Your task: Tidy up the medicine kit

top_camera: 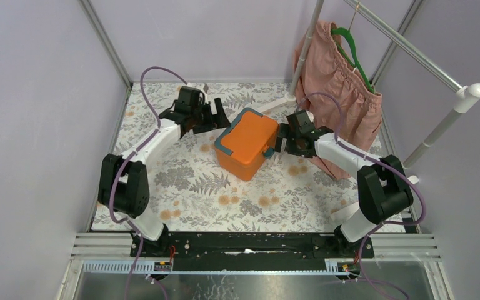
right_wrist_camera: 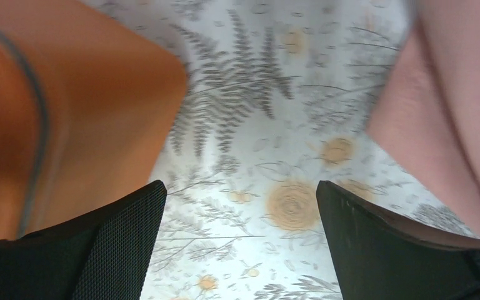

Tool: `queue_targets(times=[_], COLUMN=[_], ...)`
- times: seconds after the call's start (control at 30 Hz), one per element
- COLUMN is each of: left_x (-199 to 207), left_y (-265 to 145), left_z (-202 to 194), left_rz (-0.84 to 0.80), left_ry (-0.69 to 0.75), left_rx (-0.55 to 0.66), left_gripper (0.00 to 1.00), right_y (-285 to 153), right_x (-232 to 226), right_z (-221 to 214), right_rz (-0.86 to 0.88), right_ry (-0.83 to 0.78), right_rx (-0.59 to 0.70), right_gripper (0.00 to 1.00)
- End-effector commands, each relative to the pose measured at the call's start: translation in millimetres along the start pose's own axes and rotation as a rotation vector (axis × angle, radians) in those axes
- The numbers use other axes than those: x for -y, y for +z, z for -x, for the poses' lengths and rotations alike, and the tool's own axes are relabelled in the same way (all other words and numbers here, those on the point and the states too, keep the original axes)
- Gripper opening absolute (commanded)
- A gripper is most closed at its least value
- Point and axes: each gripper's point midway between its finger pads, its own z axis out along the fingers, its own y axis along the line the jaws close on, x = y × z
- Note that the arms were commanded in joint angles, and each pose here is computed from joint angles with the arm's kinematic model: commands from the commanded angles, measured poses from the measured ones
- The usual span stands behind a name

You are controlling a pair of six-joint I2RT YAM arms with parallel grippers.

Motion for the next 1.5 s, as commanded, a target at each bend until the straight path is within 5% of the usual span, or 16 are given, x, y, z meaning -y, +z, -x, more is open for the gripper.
queue_targets(times=[0.0, 0.13, 0.37, 0.63, 0.97, 1.47], left_x=[-18.0, -20.2, 25.8, 97.6, 96.8, 90.8], left_y=[-18.6, -41.7, -87.6, -68.0, -44.3, -30.1], left_z=[3.8, 19.4, 62.8, 9.3, -27.6, -63.5], left_rz=[0.006, 0.048, 0.0, -0.219, -0.223, -0.2], left_ry=[-0.015, 0.037, 0.23, 0.455, 0.474, 0.488], left_rx=[0.027, 0.097, 0.269, 0.13, 0.047, -0.033], left_gripper=[0.96, 0.96, 0.96, 0.95, 0.95, 0.95], right_y=[-11.3, -19.3, -39.1, -46.6, -54.4, -53.8], right_x=[-58.9, -75.3, -26.9, -29.0, -59.4, -78.3], right_z=[21.3, 19.2, 24.4, -30.4, -35.7, -17.0], right_rz=[0.281, 0.364, 0.187, 0.33, 0.545, 0.58], right_ry=[-0.057, -0.112, 0.056, 0.248, 0.337, 0.367], right_rx=[0.027, 0.028, 0.158, 0.05, 0.034, 0.025], right_gripper=[1.0, 1.0, 1.0, 1.0, 1.0, 1.0])
